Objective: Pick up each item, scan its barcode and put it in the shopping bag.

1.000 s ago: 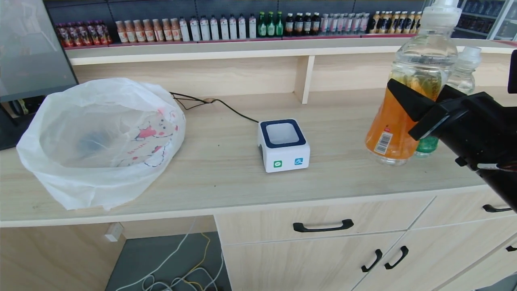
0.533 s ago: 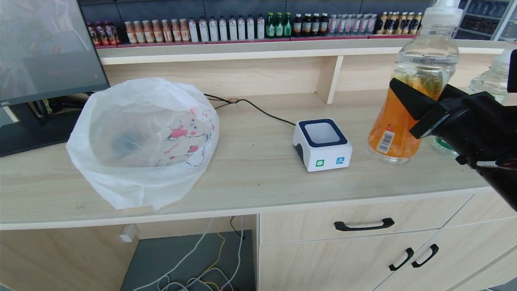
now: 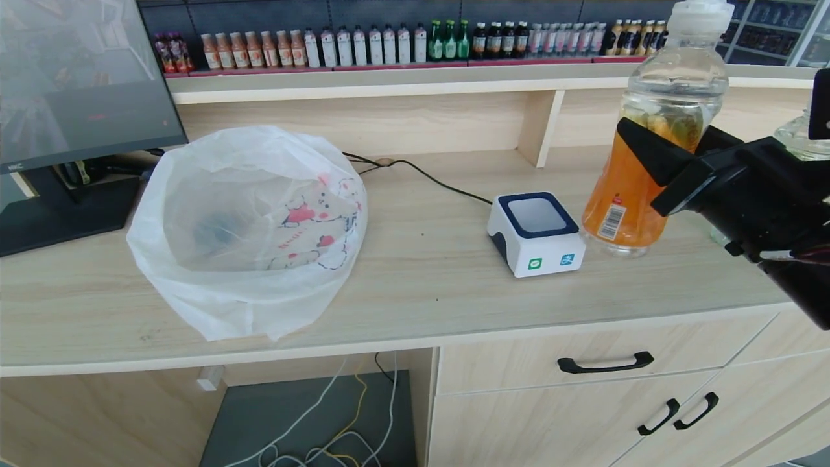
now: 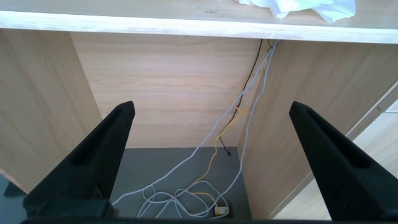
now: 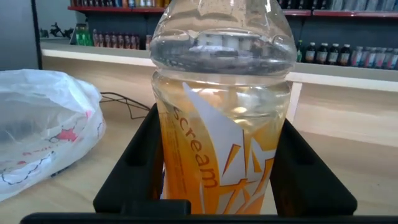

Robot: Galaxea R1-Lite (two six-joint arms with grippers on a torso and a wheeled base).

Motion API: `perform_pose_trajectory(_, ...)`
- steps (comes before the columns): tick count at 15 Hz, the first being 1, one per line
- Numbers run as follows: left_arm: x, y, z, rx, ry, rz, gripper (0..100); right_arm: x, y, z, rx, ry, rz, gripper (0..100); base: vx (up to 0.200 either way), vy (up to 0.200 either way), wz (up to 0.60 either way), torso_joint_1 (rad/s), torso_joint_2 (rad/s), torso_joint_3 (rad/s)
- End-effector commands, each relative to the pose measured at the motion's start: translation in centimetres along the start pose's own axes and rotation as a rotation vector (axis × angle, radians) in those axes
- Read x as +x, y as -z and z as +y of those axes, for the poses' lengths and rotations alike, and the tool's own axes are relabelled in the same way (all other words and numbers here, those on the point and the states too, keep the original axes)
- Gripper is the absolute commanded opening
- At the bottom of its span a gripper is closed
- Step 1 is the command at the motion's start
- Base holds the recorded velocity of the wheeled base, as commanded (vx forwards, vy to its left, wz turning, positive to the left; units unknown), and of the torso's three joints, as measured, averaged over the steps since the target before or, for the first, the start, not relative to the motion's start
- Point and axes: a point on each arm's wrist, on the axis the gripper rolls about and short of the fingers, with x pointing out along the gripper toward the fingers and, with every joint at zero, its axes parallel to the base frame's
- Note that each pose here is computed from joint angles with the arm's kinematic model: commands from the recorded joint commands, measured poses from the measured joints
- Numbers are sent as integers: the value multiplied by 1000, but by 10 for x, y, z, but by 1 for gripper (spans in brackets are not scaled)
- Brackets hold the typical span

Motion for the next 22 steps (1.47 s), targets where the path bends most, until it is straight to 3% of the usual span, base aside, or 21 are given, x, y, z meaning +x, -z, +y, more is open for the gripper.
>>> perform_pose_trajectory(1,0,0,0,0,0,0,100,1,1,0,-16,-11,-1,0,0,0,0,0,0,0)
perform_pose_trajectory(3,0,0,0,0,0,0,100,3,-3,0,-47,-48,-23,0,0,0,0,0,0,0)
perform_pose_trajectory(6,0,0,0,0,0,0,100,16,-16,-2,-196,-223,-85,0,0,0,0,0,0,0)
perform_pose_trajectory(10,0,0,0,0,0,0,100,18,-19,2,-342,-278,-112,0,0,0,0,0,0,0)
perform_pose_trajectory(13,0,0,0,0,0,0,100,19,-22,9,-526,-280,-148,0,0,0,0,0,0,0)
perform_pose_trajectory(19,0,0,0,0,0,0,100,29,-3,27,-810,-335,-213,0,0,0,0,0,0,0)
perform_pose_trajectory(22,0,0,0,0,0,0,100,42,21,41,-870,-423,-348,0,0,0,0,0,0,0)
